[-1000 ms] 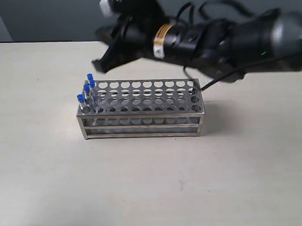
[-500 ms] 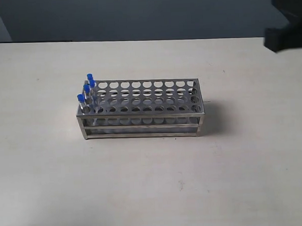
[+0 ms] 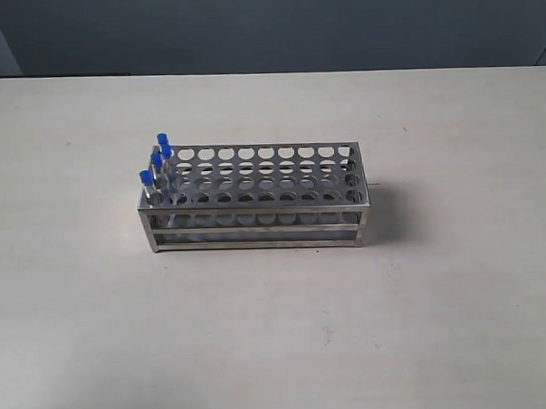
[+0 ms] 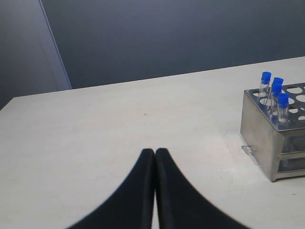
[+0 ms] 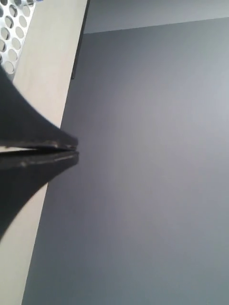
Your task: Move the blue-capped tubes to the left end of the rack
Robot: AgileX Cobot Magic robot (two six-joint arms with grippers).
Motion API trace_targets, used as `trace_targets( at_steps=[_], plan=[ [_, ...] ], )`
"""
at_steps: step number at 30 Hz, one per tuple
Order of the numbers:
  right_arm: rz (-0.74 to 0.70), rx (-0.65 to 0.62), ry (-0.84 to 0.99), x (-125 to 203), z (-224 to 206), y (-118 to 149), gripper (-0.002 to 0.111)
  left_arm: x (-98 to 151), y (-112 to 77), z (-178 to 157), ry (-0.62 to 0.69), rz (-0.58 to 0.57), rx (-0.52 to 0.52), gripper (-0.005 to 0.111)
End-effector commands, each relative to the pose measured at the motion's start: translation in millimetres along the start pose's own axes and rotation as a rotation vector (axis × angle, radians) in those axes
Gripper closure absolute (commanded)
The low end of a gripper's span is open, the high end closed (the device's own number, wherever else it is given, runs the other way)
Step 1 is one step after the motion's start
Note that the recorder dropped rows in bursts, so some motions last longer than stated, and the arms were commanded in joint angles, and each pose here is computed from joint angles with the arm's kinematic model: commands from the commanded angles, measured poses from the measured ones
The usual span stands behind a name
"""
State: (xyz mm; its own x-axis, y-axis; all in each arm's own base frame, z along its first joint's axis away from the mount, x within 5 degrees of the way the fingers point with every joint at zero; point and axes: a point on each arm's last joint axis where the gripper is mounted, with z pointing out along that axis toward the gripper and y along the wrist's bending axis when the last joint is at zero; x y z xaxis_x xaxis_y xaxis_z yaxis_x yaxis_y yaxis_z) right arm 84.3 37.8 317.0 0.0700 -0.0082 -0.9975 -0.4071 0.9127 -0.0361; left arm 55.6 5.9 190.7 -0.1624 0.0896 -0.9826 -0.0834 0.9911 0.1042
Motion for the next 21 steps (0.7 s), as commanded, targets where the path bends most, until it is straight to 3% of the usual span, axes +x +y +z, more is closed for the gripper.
trace_targets(
  at_steps=[1,6,13,21],
  plan=[
    [0.009,0.008,-0.025,-2,-6,-1,0.108,-1,0.0,-1,-0.01,0.002,0.001,0.106],
    [0.015,0.002,-0.02,2,-5,0,0.108,-1,0.0,-1,-0.01,0.002,0.001,0.106],
    [0.159,-0.006,0.032,59,-15,3,0.108,-1,0.0,-1,-0.01,0.002,0.001,0.106],
    [0.089,0.034,0.01,98,-38,1,0.108,-1,0.0,-1,-0.01,0.002,0.001,0.106]
  ],
)
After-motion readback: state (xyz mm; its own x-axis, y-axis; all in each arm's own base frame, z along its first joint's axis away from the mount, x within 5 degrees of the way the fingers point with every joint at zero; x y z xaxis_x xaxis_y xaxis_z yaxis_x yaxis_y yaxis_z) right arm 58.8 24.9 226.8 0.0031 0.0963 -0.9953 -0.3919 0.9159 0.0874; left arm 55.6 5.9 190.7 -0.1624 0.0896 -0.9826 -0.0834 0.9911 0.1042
